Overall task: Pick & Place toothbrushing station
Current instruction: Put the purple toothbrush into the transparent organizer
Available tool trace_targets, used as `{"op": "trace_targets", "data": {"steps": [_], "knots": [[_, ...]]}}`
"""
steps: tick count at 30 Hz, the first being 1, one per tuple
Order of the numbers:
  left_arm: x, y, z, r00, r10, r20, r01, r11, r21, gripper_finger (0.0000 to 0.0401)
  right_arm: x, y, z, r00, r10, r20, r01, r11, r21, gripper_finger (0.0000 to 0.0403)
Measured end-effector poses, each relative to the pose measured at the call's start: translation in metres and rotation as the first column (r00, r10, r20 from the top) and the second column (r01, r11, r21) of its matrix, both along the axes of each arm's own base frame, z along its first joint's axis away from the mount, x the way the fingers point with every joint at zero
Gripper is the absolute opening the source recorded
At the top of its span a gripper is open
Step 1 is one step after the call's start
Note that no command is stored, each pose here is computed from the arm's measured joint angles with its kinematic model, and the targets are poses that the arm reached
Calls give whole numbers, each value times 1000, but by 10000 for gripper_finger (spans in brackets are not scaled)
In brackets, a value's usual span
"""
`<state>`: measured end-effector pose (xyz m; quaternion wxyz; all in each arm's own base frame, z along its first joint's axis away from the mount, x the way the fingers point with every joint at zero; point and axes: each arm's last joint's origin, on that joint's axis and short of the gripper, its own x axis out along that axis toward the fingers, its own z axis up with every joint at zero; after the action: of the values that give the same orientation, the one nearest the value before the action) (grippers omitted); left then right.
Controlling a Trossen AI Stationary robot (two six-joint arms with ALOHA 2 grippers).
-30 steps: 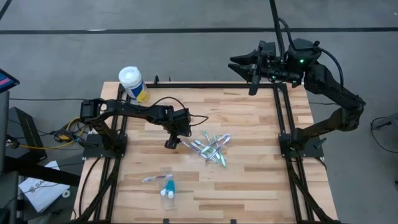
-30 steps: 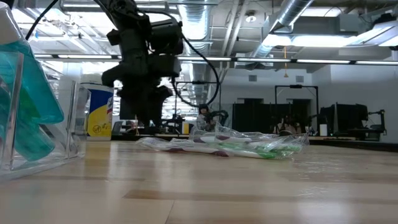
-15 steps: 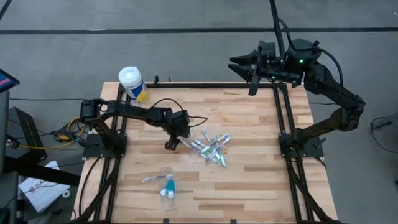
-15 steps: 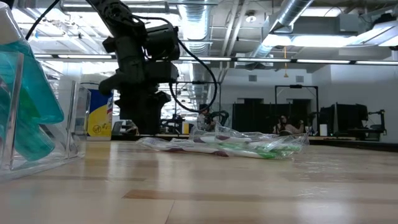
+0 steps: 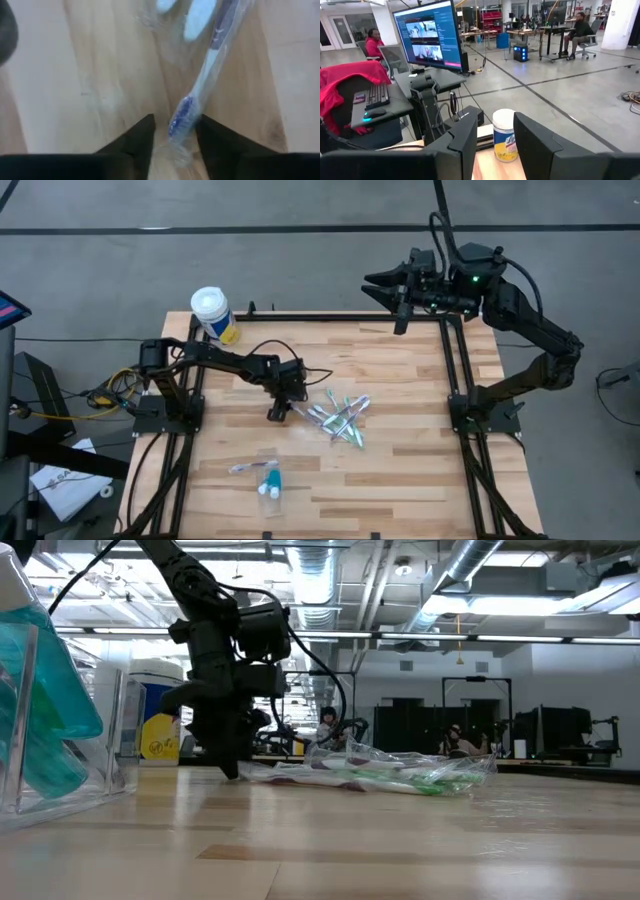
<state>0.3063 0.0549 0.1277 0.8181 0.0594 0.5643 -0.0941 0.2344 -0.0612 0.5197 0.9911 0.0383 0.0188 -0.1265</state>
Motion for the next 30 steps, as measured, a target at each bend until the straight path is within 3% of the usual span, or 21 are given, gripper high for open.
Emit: {"op": "trace_targets", "data": {"steps": [5,9,14,17,22,26,30], "knots": [[0,3,1,993,121,-2,-121,991,-49,21,5,-1,-3,1000,0,-13,0,1000,1,118],[-4,-2,17,964,267,-5,-265,952,-155,16,4,-1,-1,1000,1,-9,-1,1000,-25,118],[-21,-4,77,905,394,161,-362,912,-195,2,4,-1,2,1000,1,17,0,998,-64,118],[-45,-8,107,875,450,177,-409,884,-226,1,4,-1,3,1000,2,25,0,996,-90,118],[-93,-22,137,854,517,63,-477,825,-302,0,4,-2,6,999,21,46,-15,992,-125,118],[-123,-38,151,817,575,-47,-548,746,-378,0,3,-5,10,994,67,81,-55,989,-138,118],[-142,-55,155,765,617,-186,-635,673,-380,0,2,-6,12,990,102,97,-87,985,-148,118]]}}
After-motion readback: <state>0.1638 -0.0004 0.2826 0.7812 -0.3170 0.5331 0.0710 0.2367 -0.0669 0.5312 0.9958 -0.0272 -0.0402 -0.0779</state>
